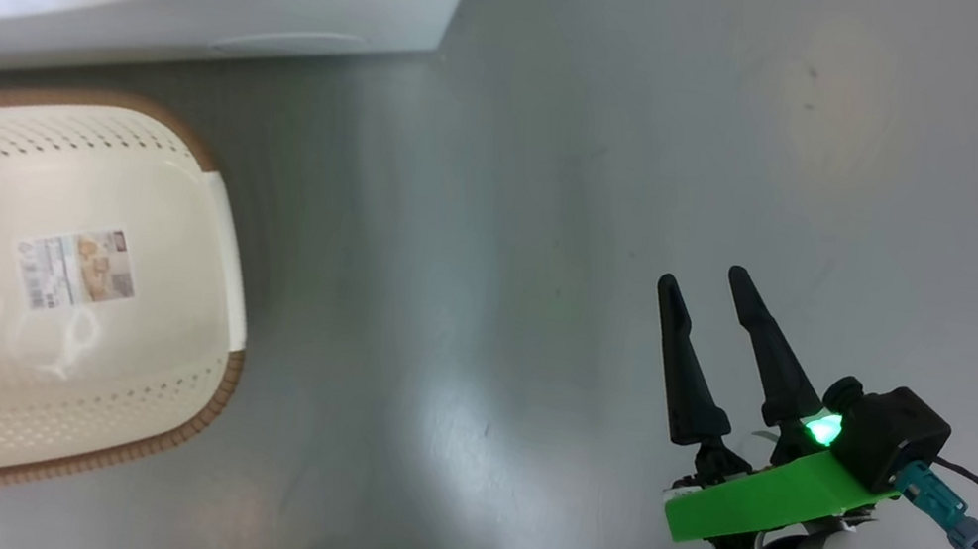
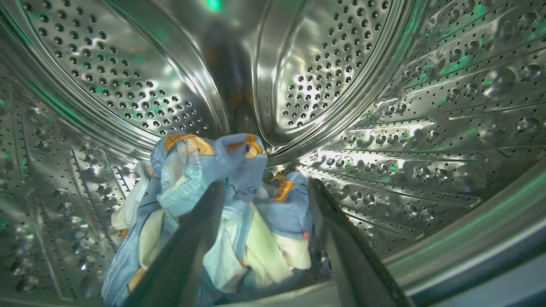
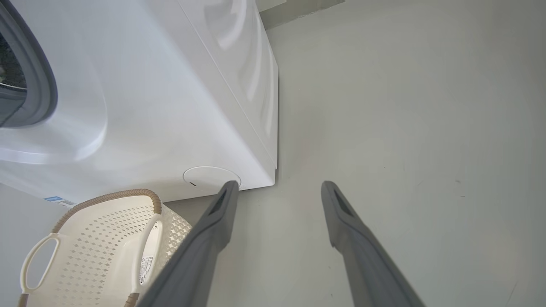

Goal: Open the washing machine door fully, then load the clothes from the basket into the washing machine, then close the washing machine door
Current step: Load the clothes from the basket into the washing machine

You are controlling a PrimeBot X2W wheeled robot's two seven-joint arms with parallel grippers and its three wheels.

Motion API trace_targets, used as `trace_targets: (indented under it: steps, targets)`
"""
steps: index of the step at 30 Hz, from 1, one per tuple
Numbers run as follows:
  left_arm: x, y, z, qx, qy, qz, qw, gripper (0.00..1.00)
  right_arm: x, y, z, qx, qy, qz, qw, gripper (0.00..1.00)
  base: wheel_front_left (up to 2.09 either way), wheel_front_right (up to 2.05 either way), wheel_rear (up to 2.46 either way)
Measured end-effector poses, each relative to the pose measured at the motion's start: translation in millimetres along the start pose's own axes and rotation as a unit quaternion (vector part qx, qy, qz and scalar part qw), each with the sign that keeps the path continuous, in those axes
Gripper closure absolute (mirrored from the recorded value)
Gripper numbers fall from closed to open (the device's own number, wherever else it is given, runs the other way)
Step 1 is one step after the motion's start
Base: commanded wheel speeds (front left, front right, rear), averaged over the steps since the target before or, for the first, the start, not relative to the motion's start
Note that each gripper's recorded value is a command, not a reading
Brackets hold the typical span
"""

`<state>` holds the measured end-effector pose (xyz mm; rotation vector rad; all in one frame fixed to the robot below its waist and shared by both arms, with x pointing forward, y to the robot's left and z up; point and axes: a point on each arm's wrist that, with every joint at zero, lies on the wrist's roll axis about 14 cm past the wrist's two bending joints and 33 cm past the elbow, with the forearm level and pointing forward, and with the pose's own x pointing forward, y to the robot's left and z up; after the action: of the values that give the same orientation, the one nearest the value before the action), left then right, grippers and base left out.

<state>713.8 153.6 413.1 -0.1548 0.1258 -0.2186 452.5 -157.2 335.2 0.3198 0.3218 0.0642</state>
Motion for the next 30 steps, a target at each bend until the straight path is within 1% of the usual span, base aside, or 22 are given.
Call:
trace_targets:
  steps: [9,19,26,30]
  targets:
    - [-32.1,-0.2,14.8,-0.011,-0.01,0.005,1.0,0.0,0.6,8.7,17.9,-0.003,-0.022,0.01,1.0,0.0,0.0,0.0,0.0]
    - [-75.1,-11.9,21.5,-0.026,-0.021,0.001,0.999,0.0,-4.7,20.7,42.4,-0.007,-0.051,0.023,0.998,0.0,0.0,0.0,0.0]
    - [-118.2,-20.5,29.9,-0.054,-0.044,0.013,0.998,0.0,-21.6,25.6,51.3,-0.011,-0.058,0.024,0.998,0.0,0.0,0.0,0.0]
    - [-146.7,-18.6,40.0,-0.051,-0.062,0.026,0.996,0.0,-33.0,29.5,59.2,-0.015,-0.067,0.026,0.997,0.0,0.0,0.0,0.0]
